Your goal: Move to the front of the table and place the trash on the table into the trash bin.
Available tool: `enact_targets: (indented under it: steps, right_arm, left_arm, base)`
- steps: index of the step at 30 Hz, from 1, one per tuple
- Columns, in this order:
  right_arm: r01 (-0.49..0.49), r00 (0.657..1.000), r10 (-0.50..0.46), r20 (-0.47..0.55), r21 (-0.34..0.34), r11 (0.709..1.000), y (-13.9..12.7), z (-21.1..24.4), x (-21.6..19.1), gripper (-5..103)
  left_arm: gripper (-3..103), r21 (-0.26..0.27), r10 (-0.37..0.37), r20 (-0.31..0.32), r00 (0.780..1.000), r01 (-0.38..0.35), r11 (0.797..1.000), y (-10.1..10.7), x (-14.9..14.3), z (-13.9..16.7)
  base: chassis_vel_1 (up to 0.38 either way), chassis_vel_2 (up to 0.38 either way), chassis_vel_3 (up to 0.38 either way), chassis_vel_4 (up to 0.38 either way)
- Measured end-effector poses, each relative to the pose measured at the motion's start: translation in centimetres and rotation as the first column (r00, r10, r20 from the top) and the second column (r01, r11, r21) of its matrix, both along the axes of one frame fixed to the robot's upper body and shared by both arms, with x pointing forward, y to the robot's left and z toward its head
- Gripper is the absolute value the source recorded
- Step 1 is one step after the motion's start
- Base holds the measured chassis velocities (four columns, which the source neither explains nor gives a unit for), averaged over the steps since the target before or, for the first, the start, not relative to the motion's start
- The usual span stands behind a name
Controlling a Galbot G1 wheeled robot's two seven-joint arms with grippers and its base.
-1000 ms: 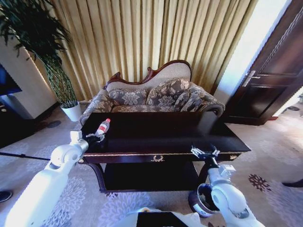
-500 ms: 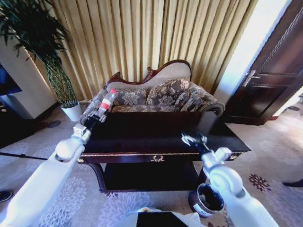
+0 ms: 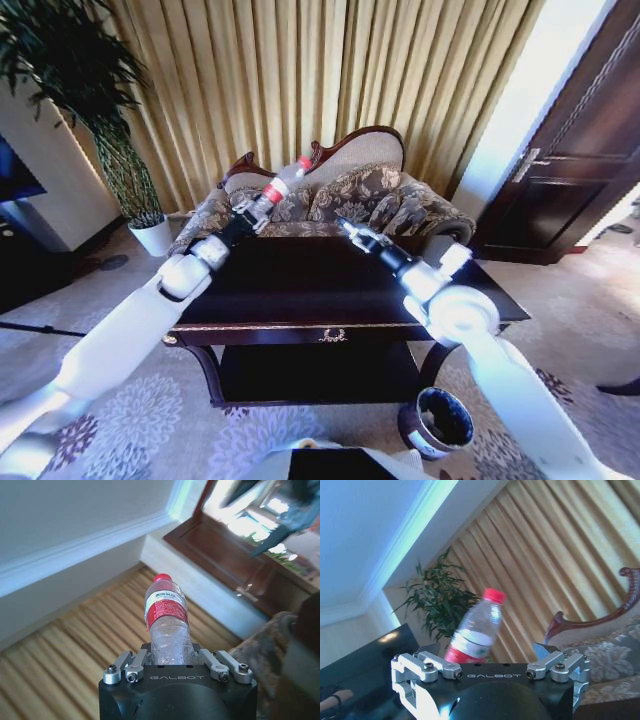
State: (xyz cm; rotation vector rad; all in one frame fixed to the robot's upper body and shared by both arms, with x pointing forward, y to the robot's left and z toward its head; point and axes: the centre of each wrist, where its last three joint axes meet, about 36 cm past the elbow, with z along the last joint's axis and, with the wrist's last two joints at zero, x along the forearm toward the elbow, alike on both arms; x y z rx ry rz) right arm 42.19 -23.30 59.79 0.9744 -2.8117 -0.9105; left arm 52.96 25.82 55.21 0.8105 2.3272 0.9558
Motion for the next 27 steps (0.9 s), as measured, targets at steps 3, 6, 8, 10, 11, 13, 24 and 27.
enact_targets:
  steps: [3,6,8,10,11,13,24,27]
  right_arm:
    - [-0.008,1.0,0.008,0.006,-0.006,1.0,0.6,0.0,0.4,100]
    - [-0.007,1.0,0.007,0.006,-0.01,1.0,0.7,-0.1,0.6,100]
    - [-0.006,1.0,0.006,0.005,-0.017,1.0,0.7,-0.2,0.6,100]
    - [-0.003,1.0,0.003,0.004,-0.022,1.0,0.6,-0.3,0.7,100]
    - [-0.001,1.0,0.001,0.004,-0.024,1.0,0.6,-0.3,0.7,100]
    - [0.004,1.0,-0.004,0.006,-0.024,1.0,0.5,-0.2,0.7,100]
    - [0.03,0.999,-0.029,0.033,-0.02,0.999,-0.6,0.6,0.2,100]
    - [0.032,0.999,-0.032,0.032,-0.018,0.999,-0.7,0.6,0.1,100]
  left_arm:
    - [32,0.007,-0.031,-0.012,0.999,0.031,0.999,-1.2,-0.6,0.3]
    - [32,0.003,-0.042,-0.024,0.999,0.043,0.999,-1.9,-1.2,0.8]
    - [32,0.006,-0.054,-0.035,0.998,0.055,0.998,-2.5,-1.7,1.4]
    - [32,0.014,-0.065,-0.047,0.997,0.066,0.998,-3.1,-2.1,1.9]
    - [32,0.019,-0.073,-0.054,0.996,0.074,0.997,-3.5,-2.4,2.2]
    - [32,0.024,-0.082,-0.06,0.995,0.083,0.996,-3.8,-2.6,2.6]
    - [32,0.069,-0.131,-0.083,0.988,0.137,0.988,-6.4,-3.8,3.7]
    - [32,0.078,-0.138,-0.087,0.987,0.145,0.986,-6.7,-4.0,3.7]
  base:
    - [0.0,0.0,0.0,0.0]
    - [0.0,0.0,0.0,0.0]
    - [0.0,0.0,0.0,0.0]
    - [0.0,0.0,0.0,0.0]
    - [0.0,0.0,0.0,0.0]
    - [0.0,0.0,0.0,0.0]
    - [0.0,0.0,0.0,0.0]
    - [0.0,0.0,0.0,0.0]
